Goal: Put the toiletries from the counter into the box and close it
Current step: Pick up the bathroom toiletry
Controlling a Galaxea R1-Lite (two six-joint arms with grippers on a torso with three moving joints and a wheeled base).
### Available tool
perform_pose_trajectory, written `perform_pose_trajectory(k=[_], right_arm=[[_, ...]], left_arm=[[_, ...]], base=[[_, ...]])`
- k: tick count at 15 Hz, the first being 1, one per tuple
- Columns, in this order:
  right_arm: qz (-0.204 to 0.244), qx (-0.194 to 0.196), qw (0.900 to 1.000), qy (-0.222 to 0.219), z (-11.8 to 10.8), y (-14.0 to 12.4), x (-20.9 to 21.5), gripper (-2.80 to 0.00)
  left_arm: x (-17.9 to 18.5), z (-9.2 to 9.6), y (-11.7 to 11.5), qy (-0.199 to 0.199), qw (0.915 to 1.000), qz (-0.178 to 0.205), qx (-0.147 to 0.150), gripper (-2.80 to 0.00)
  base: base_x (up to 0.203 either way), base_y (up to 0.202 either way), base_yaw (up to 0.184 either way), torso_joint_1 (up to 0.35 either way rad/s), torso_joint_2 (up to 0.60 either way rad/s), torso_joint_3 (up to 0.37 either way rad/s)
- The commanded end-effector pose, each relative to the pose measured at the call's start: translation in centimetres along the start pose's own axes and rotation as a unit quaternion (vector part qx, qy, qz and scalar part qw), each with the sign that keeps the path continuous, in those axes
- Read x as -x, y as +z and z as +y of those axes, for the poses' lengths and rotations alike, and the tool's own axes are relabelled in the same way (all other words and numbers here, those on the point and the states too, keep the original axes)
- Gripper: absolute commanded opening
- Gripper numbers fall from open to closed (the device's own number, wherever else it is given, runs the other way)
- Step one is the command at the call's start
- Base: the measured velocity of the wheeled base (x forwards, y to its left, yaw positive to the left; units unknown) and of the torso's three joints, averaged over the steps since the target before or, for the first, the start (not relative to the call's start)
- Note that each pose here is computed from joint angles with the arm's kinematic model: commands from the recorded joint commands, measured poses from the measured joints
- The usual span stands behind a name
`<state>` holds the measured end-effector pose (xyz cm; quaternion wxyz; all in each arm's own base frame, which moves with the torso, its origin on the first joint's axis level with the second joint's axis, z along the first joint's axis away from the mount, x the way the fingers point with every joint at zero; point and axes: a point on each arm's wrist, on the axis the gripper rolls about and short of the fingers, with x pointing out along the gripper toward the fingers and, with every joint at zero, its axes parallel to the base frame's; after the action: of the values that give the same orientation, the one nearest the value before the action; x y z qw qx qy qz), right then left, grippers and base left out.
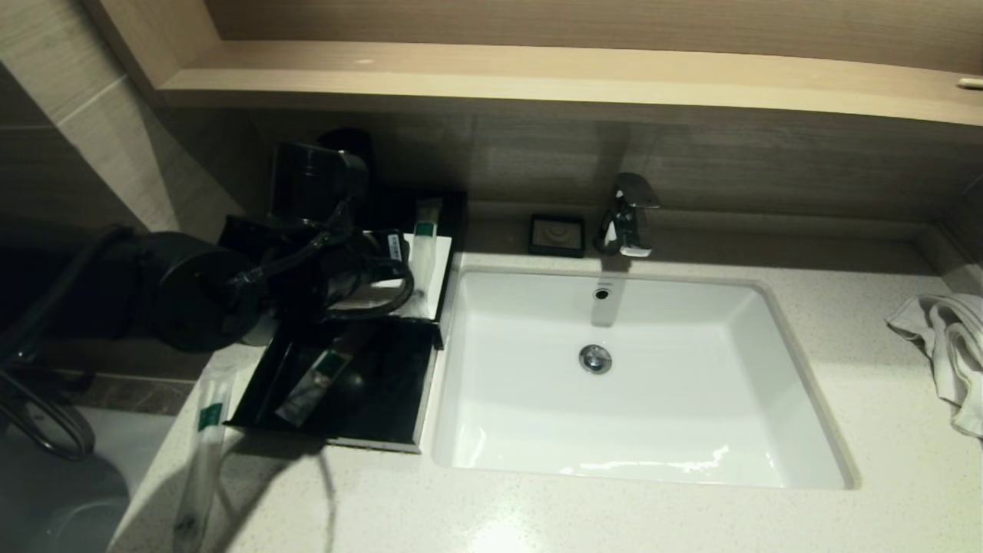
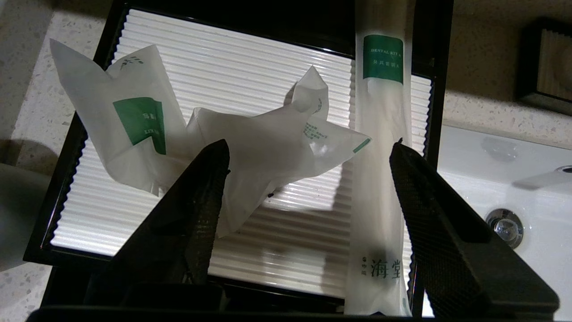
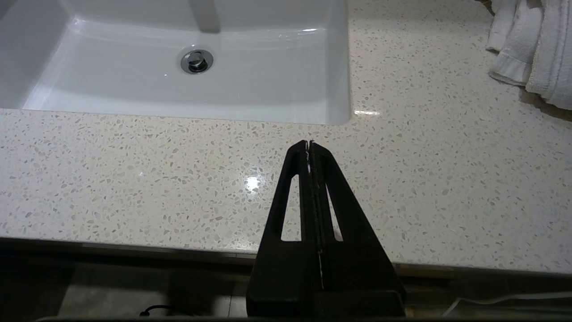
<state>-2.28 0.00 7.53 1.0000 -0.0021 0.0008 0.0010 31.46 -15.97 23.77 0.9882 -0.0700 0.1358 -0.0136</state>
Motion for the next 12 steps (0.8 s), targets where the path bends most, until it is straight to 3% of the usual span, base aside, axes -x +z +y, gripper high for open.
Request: perform_pose_trajectory(k=[1, 6, 12], right_arm=[[0.0, 0.0, 1.0, -0.001, 0.0, 0.0, 0.0, -2.8], [0.0, 0.0, 1.0, 0.001, 0.0, 0.0, 0.0, -2.8], [0.0, 0.0, 1.0, 0.001, 0.0, 0.0, 0.0, -2.8]], left_arm=[[-0.6, -0.2, 0.2, 0.002, 1.0, -0.004, 0.002, 0.0], [-1.5, 0.3, 0.8, 0.013, 0.9998, -0.011, 0.006, 0.0], [-2.2, 0.1, 0.4, 0.015, 0.9998, -0.006, -0.011, 0.0]], base=[[0.0, 0.0, 0.0, 0.0, 0.0, 0.0], [0.0, 0.0, 0.0, 0.0, 0.0, 0.0], [0.0, 0.0, 0.0, 0.0, 0.0, 0.0]])
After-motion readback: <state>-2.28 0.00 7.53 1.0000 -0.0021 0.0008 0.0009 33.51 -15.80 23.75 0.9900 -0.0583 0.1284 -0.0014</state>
